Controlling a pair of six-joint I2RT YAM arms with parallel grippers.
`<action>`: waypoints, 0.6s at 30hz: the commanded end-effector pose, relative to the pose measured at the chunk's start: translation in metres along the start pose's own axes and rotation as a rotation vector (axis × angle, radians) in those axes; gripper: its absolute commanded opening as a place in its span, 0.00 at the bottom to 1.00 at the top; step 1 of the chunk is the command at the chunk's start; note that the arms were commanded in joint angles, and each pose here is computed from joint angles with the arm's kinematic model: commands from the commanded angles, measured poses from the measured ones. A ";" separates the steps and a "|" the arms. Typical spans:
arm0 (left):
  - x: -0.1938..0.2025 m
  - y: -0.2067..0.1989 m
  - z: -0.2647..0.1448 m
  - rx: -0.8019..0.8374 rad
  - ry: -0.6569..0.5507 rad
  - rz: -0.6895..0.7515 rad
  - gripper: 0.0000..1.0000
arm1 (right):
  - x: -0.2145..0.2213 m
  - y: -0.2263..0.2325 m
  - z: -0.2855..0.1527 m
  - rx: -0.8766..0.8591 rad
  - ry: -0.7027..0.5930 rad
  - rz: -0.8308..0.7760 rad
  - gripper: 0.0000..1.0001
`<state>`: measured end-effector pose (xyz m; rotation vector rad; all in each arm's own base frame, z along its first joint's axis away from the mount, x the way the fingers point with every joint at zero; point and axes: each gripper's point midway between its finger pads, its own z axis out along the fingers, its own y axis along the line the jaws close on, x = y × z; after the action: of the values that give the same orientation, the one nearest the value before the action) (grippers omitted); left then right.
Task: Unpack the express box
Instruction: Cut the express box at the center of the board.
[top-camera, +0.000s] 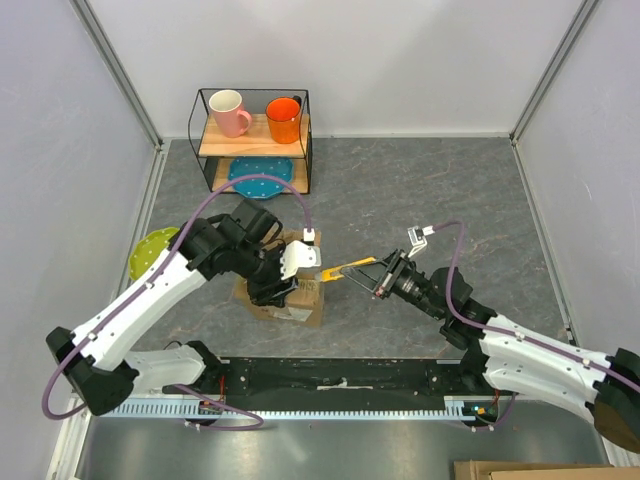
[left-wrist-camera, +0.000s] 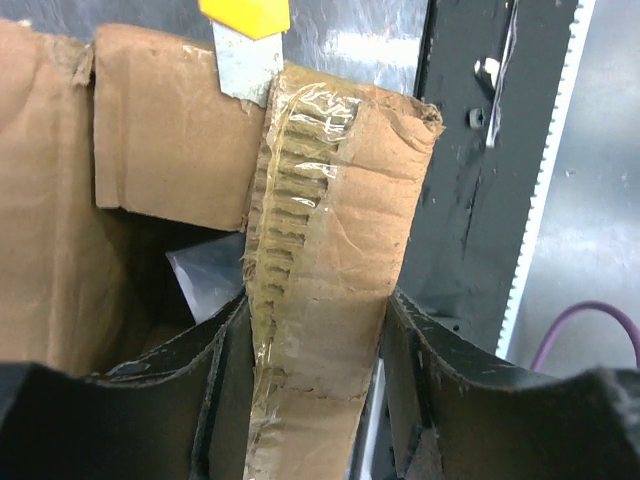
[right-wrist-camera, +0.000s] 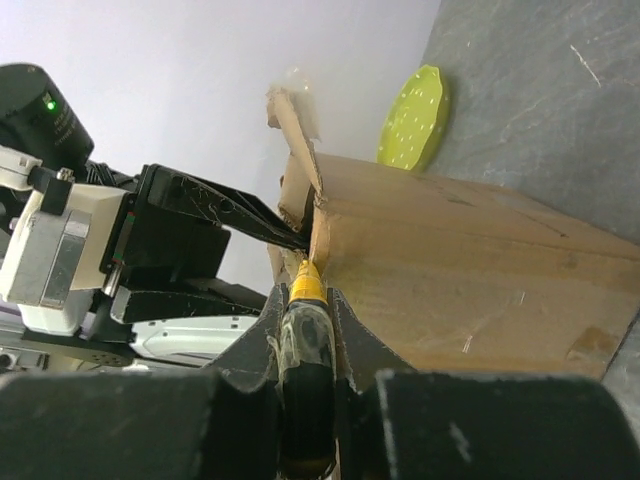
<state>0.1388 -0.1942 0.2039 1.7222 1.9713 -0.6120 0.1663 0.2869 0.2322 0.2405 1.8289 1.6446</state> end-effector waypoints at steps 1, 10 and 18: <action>0.012 0.044 -0.018 -0.163 0.137 -0.001 0.02 | 0.077 -0.020 -0.017 -0.014 0.406 -0.085 0.00; -0.051 0.021 -0.055 -0.112 -0.132 0.123 0.02 | 0.082 -0.031 -0.025 0.036 0.459 -0.214 0.00; -0.065 -0.003 -0.058 -0.031 -0.253 0.157 0.02 | 0.083 -0.022 -0.019 0.009 0.461 -0.231 0.00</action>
<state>0.1124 -0.1874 0.2425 1.7978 1.9312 -0.7441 0.1477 0.3065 0.2336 -0.1136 1.8476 1.5961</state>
